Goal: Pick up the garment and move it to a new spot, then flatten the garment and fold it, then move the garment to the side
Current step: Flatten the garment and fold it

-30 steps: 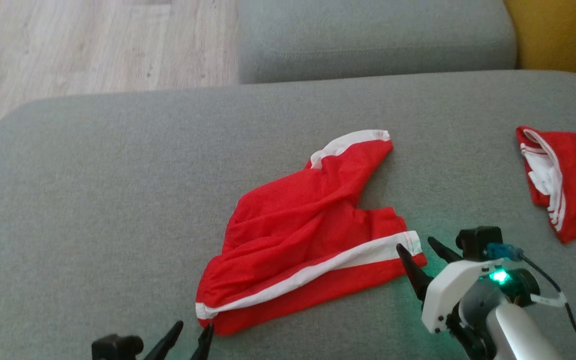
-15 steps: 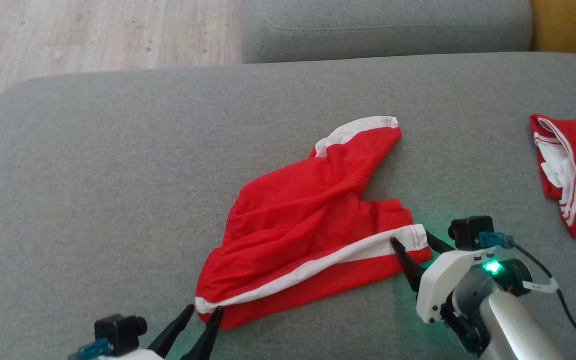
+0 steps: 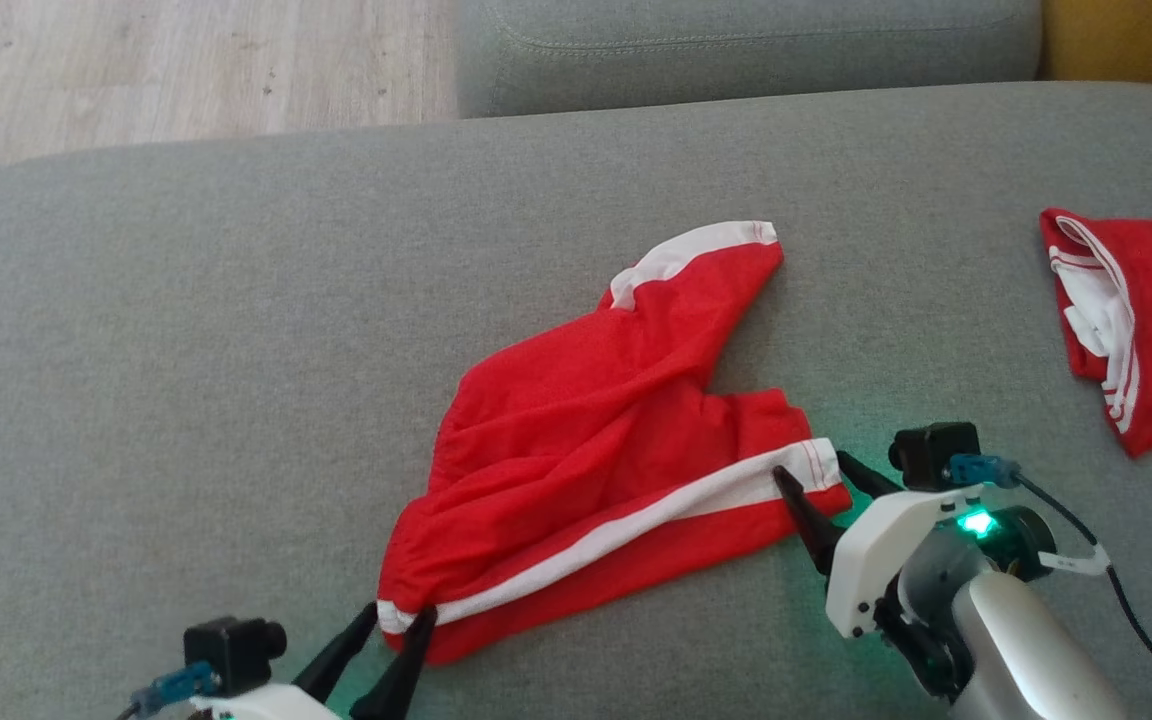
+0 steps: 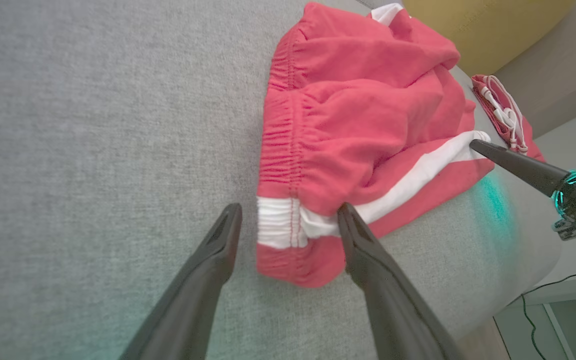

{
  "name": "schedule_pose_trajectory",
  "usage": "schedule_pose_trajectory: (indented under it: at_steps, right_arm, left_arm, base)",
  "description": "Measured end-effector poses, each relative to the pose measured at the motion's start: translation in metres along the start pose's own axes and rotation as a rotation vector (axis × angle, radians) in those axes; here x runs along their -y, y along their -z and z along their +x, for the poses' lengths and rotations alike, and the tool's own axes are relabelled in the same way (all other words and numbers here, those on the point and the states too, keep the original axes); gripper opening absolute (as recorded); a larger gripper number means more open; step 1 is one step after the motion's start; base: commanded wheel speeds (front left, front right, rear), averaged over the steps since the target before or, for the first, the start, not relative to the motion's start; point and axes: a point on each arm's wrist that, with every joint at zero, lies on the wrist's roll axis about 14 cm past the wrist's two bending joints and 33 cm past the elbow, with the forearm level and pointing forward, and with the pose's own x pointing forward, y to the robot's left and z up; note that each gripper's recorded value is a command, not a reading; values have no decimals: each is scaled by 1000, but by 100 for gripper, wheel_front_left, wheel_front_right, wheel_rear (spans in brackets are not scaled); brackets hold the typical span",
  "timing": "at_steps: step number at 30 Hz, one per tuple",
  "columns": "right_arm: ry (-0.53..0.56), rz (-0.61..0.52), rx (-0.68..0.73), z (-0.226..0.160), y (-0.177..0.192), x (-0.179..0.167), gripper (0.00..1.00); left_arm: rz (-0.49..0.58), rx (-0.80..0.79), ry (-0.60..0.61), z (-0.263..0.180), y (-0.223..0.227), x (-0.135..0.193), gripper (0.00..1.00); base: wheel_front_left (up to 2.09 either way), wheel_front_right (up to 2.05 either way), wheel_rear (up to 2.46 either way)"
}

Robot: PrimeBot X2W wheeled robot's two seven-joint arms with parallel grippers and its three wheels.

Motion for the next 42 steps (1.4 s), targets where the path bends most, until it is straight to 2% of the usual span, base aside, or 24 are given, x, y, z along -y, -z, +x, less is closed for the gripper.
schedule_pose_trajectory:
  at_steps: [9,10,11,12,13,14,19,26,29,34,38,42]
  right_arm:
    - [-18,3,-16,3,3,-5,100]
    - [-21,3,-16,4,3,-6,97]
    - [-24,7,-15,4,3,-6,75]
    - [-22,10,-9,4,2,-6,27]
    - [-19,14,-3,4,1,-5,0]
    - [-16,22,-2,4,1,-3,0]
    - [-26,77,61,-2,-14,-5,0]
    - [-67,209,267,-36,-58,-4,0]
    - [-62,251,344,-61,-68,5,0]
    - [-87,284,541,-115,-112,12,0]
    - [-99,270,708,-169,-152,18,0]
    - [-122,222,810,-210,-184,18,0]
  left_arm:
    - [-29,-28,14,4,9,2,100]
    - [-29,-22,16,4,7,2,100]
    - [-30,-16,19,6,5,3,80]
    - [-27,-10,23,7,3,4,39]
    - [-21,-7,29,8,2,5,15]
    - [-24,-7,36,8,1,7,0]
    - [-53,34,89,7,-10,21,0]
    - [-123,196,245,-15,-56,64,0]
    - [-150,242,319,-31,-70,84,0]
    - [-138,350,483,-60,-107,127,0]
    - [-121,405,633,-89,-130,168,0]
    - [-64,414,697,-104,-150,186,0]
  base:
    - [0,0,0]
    - [0,0,0]
    - [0,0,0]
    - [0,0,0]
    - [0,0,0]
    - [0,0,0]
    - [0,0,0]
    - [0,0,0]
    - [0,0,0]
    - [0,0,0]
    - [0,0,0]
    - [0,0,0]
